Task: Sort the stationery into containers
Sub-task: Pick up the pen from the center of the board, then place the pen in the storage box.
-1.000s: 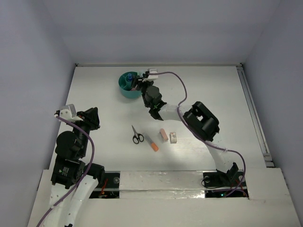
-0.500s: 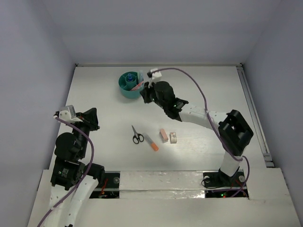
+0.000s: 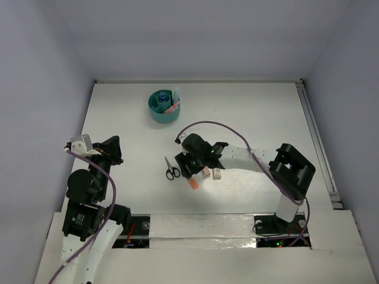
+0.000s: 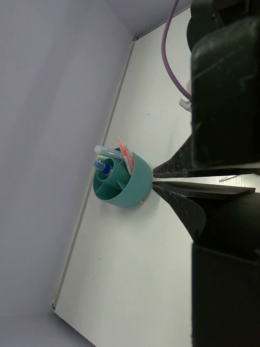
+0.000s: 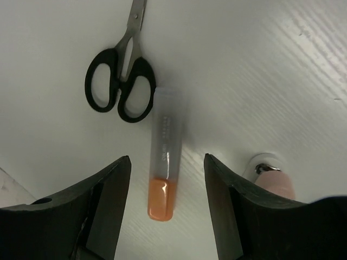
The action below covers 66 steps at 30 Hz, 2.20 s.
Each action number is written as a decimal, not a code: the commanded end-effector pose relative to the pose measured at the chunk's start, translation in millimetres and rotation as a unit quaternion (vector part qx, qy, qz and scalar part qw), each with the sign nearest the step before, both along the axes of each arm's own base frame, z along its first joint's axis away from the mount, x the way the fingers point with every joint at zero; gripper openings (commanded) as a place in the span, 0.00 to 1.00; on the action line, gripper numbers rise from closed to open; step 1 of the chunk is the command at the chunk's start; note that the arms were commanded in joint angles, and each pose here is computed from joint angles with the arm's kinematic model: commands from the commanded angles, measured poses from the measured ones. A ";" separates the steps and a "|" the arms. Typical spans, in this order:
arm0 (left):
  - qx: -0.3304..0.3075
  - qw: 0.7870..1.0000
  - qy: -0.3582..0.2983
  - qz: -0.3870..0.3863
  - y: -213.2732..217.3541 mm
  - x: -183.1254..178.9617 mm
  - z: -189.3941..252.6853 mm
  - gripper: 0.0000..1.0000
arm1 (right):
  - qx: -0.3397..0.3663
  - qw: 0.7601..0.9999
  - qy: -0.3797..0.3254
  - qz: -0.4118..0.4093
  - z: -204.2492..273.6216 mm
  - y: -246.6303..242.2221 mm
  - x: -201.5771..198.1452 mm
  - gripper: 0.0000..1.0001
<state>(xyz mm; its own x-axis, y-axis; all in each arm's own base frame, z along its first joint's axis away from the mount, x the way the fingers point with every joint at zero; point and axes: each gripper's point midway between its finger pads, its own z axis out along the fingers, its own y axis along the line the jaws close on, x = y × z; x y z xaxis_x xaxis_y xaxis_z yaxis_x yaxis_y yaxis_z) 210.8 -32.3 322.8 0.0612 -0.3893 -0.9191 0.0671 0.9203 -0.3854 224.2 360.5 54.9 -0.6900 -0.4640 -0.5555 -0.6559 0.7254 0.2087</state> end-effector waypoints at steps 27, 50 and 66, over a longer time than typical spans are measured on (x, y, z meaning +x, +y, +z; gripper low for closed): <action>-0.005 1.000 -0.023 -0.007 -2.1 -2.4 12.9 0.07 | -0.141 0.987 -0.064 -0.032 -27.5 -15.5 38.8 0.11; 0.006 1.000 0.005 -0.001 -3.6 11.6 2.4 0.08 | 0.314 0.779 -0.479 -0.255 299.4 15.8 304.1 0.00; 0.010 1.000 0.021 0.011 0.0 18.3 -4.0 0.07 | 0.355 0.754 -0.492 -0.251 255.6 41.1 347.4 0.00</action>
